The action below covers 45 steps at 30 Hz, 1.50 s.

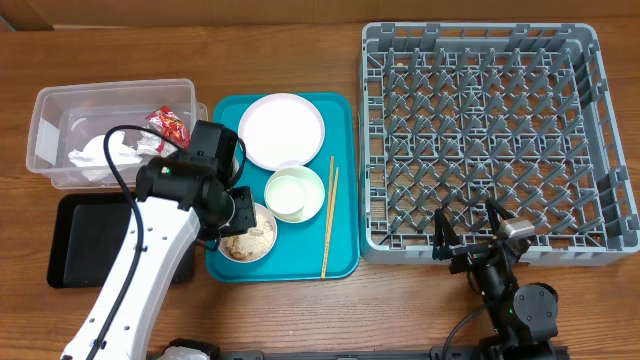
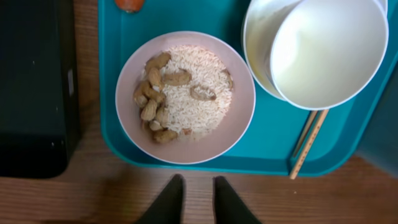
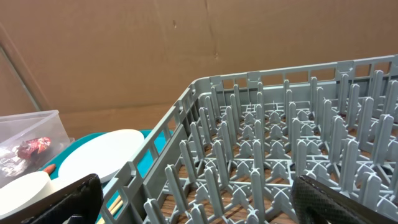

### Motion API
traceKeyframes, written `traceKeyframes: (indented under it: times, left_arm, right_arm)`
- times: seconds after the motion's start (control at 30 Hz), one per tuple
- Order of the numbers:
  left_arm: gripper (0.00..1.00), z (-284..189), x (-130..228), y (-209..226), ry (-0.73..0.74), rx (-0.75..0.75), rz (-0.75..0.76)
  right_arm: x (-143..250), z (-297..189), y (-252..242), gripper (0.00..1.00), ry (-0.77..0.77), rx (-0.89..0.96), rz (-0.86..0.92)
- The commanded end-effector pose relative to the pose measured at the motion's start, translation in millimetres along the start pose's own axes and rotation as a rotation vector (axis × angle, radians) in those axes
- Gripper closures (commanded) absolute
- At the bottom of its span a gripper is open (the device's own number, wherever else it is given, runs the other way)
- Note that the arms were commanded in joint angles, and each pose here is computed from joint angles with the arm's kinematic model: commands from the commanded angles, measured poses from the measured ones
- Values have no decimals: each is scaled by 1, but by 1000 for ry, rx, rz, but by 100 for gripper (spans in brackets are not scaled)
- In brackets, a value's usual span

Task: Sort waste into correct bins and load items into the dishwasher
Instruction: 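Move the left gripper to the bowl of food scraps, then lower the left gripper onto the orange carrot and grasp it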

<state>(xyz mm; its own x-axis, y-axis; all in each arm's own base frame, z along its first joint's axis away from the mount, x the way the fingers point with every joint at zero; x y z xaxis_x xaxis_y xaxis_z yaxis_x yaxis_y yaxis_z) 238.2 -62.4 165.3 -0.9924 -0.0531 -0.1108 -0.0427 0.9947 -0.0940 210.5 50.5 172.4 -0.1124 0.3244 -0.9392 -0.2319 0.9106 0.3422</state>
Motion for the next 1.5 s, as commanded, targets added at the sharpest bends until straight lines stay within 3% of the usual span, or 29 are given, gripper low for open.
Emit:
traceKeyframes:
  times: [0.0, 0.1, 0.33, 0.4, 0.43, 0.5, 0.9, 1.13, 1.47]
  left_arm:
    - [65, 4, -6, 7, -37, -42, -46]
    - [62, 6, -19, 10, -89, -71, -6]
    - [69, 16, -50, 24, -176, -173, 0]
    - [51, 21, -58, 27, -192, -201, -4]
    - [49, 23, -60, 29, -192, -218, -4]
    - [55, 28, -60, 32, -178, -241, -4]
    - [45, 30, -75, 28, -217, -241, 124]
    - [51, 37, -77, 28, -198, -251, 194]
    - [50, 54, -85, 45, -166, -265, 140]
  right_arm:
    - [1, 0, 0, 0, -6, -5, -4]
    - [1, 0, 0, 0, -6, -5, -4]
    - [1, 0, 0, 0, -6, -5, -4]
    - [1, 0, 0, 0, -6, -5, -4]
    - [1, 0, 0, 0, -6, -5, -4]
    - [1, 0, 0, 0, -6, -5, -4]
    - [1, 0, 0, 0, -6, -5, -4]
    - [1, 0, 0, 0, -6, -5, -4]
    - [1, 0, 0, 0, -6, -5, -4]
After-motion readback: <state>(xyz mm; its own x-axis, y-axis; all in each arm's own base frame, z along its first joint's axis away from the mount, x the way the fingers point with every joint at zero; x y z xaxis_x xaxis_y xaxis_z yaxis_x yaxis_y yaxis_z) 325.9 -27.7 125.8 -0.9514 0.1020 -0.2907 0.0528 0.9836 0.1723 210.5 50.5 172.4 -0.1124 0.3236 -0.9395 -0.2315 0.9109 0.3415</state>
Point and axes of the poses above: each gripper's point midway between its finger pads, its own z axis out along the fingers, its own y axis along the line the jaws close on, x = y × z, the point moved 3 cm from there along -z, back along the fingers, and after that the axes turned 8 degrees about z, right-handed, at the moved point
